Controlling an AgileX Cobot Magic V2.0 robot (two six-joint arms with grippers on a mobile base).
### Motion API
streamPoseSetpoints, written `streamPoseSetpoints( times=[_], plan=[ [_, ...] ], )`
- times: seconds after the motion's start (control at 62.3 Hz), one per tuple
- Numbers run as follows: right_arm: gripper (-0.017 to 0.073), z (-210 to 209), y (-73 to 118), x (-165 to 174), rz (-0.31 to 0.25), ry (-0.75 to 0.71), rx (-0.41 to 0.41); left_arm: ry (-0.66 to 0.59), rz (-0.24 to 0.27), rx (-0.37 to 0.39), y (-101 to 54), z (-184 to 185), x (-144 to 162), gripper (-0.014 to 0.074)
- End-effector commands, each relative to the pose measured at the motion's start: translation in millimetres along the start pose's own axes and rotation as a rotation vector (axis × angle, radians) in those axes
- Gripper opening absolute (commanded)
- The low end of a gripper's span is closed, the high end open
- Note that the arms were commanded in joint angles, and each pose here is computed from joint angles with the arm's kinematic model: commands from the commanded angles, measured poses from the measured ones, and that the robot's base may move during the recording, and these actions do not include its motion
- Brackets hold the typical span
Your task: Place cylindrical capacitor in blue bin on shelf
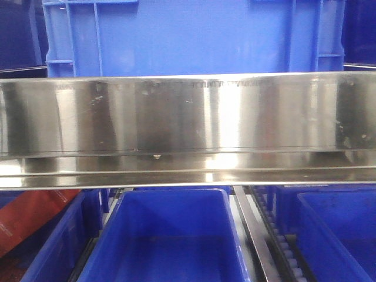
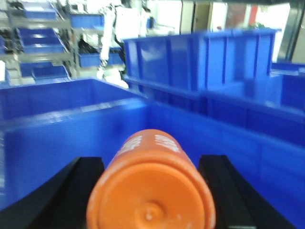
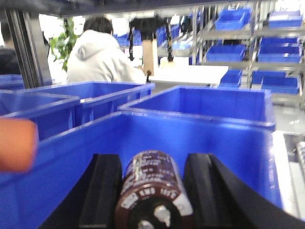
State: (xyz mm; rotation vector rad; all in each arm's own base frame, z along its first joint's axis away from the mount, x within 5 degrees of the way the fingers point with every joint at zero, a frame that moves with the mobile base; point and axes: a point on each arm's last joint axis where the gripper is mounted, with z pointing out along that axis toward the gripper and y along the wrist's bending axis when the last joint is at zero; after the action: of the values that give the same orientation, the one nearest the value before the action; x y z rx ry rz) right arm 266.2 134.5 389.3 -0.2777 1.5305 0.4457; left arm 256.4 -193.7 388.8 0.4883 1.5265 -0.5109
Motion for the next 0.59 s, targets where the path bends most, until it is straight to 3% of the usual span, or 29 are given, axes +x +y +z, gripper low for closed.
streamPoseSetpoints(
  times=[0.0,0.112,0.193,0.401,0.481,0.578],
  plan=[
    [-0.0162,8.4,1.0,-2.3,-0.013,-0.031,-0.005,-0.04,-0.001,0.004,-2.1,6.2,-2.1,-0.0111],
    [-0.016,13.5,0.3,5.8,-0.013,0.009,-0.002,-0.029,0.0,0.003,-2.1,9.1,1.4,-0.0092],
    [-0.0099,13.9,0.1,9.4,-0.013,0.042,0.0,-0.025,-0.002,0.003,-2.1,9.1,1.7,0.0015],
    [0.0412,13.9,-0.3,10.8,0.008,0.058,0.005,-0.026,-0.061,-0.007,-1.1,8.6,1.2,0.0416],
    [0.052,13.8,-0.4,12.0,0.008,0.071,0.005,-0.032,-0.061,-0.008,-1.0,8.1,0.3,0.0472],
    [0.0555,8.1,0.2,7.2,0.008,0.074,0.004,-0.046,-0.061,-0.007,-1.0,4.3,-4.3,0.0471]
  ],
)
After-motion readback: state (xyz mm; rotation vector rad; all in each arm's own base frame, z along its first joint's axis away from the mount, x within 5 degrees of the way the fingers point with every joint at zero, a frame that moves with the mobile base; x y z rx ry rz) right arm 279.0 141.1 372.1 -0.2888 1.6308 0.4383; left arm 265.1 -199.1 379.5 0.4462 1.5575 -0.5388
